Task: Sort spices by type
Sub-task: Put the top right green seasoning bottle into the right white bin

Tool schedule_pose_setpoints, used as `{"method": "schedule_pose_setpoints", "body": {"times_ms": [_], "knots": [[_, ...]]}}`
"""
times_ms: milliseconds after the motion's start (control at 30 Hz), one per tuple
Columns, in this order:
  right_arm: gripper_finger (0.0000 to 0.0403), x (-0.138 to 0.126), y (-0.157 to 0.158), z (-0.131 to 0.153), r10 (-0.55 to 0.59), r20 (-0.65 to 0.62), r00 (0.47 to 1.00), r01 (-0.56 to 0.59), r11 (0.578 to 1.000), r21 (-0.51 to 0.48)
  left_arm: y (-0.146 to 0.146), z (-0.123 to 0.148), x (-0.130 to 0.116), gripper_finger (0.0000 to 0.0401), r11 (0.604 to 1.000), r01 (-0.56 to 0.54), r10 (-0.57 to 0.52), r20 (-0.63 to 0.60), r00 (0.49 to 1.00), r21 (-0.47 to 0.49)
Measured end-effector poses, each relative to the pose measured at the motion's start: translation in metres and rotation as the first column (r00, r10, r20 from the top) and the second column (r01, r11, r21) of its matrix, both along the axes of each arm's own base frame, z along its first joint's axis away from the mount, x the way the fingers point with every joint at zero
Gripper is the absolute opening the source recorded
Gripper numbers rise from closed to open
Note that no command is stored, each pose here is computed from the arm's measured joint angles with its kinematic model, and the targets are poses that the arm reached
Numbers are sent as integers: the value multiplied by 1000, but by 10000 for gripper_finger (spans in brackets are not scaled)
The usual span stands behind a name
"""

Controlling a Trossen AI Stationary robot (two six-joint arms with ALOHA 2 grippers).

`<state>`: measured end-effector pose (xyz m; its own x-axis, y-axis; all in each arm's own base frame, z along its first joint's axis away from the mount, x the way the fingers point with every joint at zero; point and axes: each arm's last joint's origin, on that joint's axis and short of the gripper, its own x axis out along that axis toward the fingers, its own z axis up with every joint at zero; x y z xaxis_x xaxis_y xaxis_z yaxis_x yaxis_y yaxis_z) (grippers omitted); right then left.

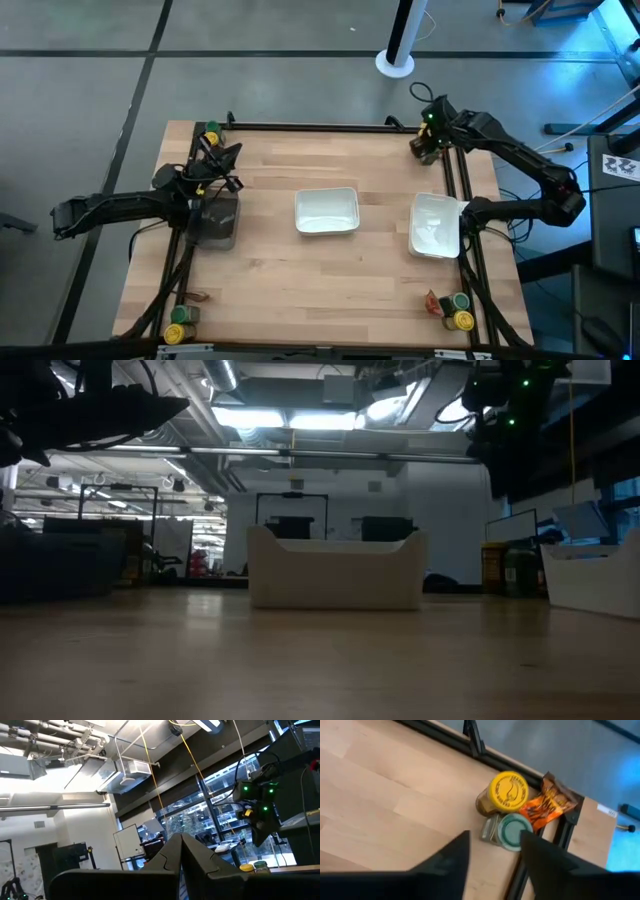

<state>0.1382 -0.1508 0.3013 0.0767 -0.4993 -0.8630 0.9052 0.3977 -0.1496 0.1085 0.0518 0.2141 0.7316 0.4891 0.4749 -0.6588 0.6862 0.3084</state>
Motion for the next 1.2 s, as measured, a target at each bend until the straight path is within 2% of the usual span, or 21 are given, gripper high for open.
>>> {"method": "schedule_pose_setpoints", "body": {"times_ms": [133, 300, 433, 500, 1000, 1200], "knots": [[260, -6, -3, -11, -30, -18, 999, 31, 999, 31, 0, 0, 0, 1, 1000, 0, 0, 0, 1000, 0], [300, -13, -9, -23, -122, -27, 992, 123, 992, 24, 0, 0, 0, 1, 1000, 2, -2, 1, 1000, -3], [305, -10, -14, -26, -141, 12, 990, 141, 990, -12, 0, 0, 0, 1, 1000, 10, -10, 10, 1000, -15], [305, -8, -17, -31, -171, 14, 985, 171, 985, 3, 0, 0, 0, 1, 1000, 11, -11, 11, 1000, -16], [305, 8, -44, -75, -250, -171, 953, 265, 962, 73, 0, 0, 0, 1, 1000, 11, -11, 11, 1000, -17], [305, 9, -49, -84, -282, -218, 934, 301, 952, 56, 0, 0, 0, 1, 1000, 11, -11, 10, 1000, -17]]}}
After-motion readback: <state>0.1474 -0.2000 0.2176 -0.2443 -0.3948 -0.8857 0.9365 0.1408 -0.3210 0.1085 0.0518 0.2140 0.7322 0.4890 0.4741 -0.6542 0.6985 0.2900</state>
